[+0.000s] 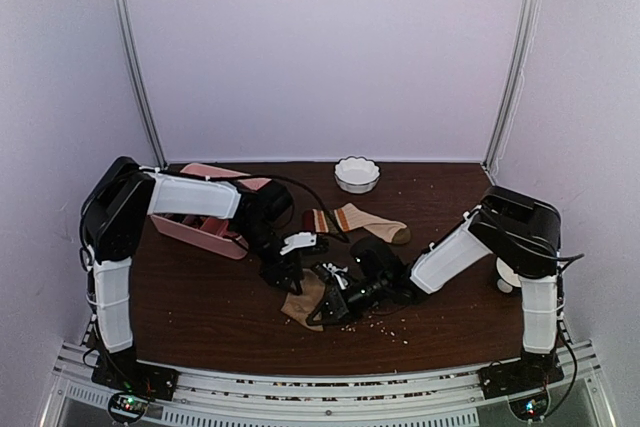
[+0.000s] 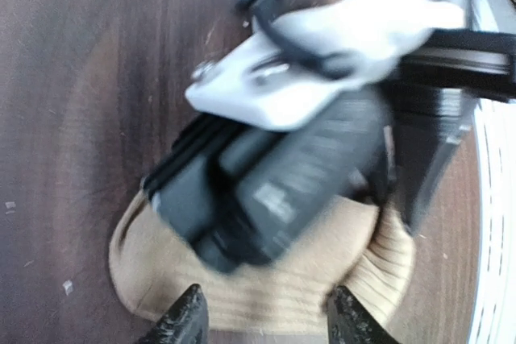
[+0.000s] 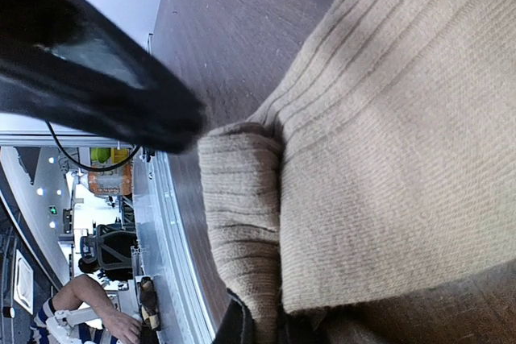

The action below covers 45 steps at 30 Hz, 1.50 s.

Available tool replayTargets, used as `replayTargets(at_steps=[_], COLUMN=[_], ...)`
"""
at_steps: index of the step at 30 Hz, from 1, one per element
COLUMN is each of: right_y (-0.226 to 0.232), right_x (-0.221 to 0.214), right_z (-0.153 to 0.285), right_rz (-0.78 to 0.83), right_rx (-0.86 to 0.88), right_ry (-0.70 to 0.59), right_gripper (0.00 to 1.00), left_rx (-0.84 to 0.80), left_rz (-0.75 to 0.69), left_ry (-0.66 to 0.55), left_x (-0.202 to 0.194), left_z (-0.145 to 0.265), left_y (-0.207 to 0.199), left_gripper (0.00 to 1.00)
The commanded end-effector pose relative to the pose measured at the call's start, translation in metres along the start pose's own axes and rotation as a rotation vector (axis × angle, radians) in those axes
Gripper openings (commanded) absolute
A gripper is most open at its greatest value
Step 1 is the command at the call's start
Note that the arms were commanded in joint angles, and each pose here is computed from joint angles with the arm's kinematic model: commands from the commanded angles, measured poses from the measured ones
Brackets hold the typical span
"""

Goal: Roll the socks
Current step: Roll the sock at the center of the board.

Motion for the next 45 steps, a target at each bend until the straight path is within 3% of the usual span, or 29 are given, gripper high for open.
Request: replayTargets(at_steps=[1,6,11,23,27,35,45], right_y=[-0.066,-0.066,-0.066,-0.066,-0.065,-0.067,-0.066], right_x=[-0.068,-0.063,-0.057,-0.057,-0.055,-0.058,-0.058], right_z=[0.003,0.001,0.000,0.000,-0.001,-0.002,-0.002], right_rz=[-0.280,-0.278,-0.275,-0.285,-0.282,-0.285,-0.288], right_rx=[-0.239,-0.243,-0.247,-0.236,-0.232,-0.228,-0.219], right_ry=[0.146,0.136,0.121,0.096,0.094,0.095,0.082], right_gripper=[0.00,0.00,0.00,0.00,0.00,0.00,0.00], left_rx=[0.056,-0.007,-0.031,0.060,0.080,0.097,0.137], left_rz=[-0.074,-0.138,-0.169,-0.195,-0.216,-0.272,-0.254], left_ry=[-0.100,-0.107,0.029,0.108,0.108,0.030,0.091], left_x=[0.013,-0.006,-0.036,-0.036,-0.033,-0.013,-0.020], left_z=[0.052,0.061,0.015,-0.016,-0.018,0.017,-0.011], left_y=[-0.012,-0.046,-0.069,-0.057,-0.059,-0.079,-0.053], left_gripper=[0.55,0.56,0.47,0.40,0.40,0.42,0.43])
Point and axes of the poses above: each gripper's point midway between its finger pads, its own z axis back along the fingers, its own y axis along the line the jaws close on, x = y × z, the point moved 3 cm from there along z, back along the fingers, and after that the axes turned 14 degrees about z, right-handed, at the moved point
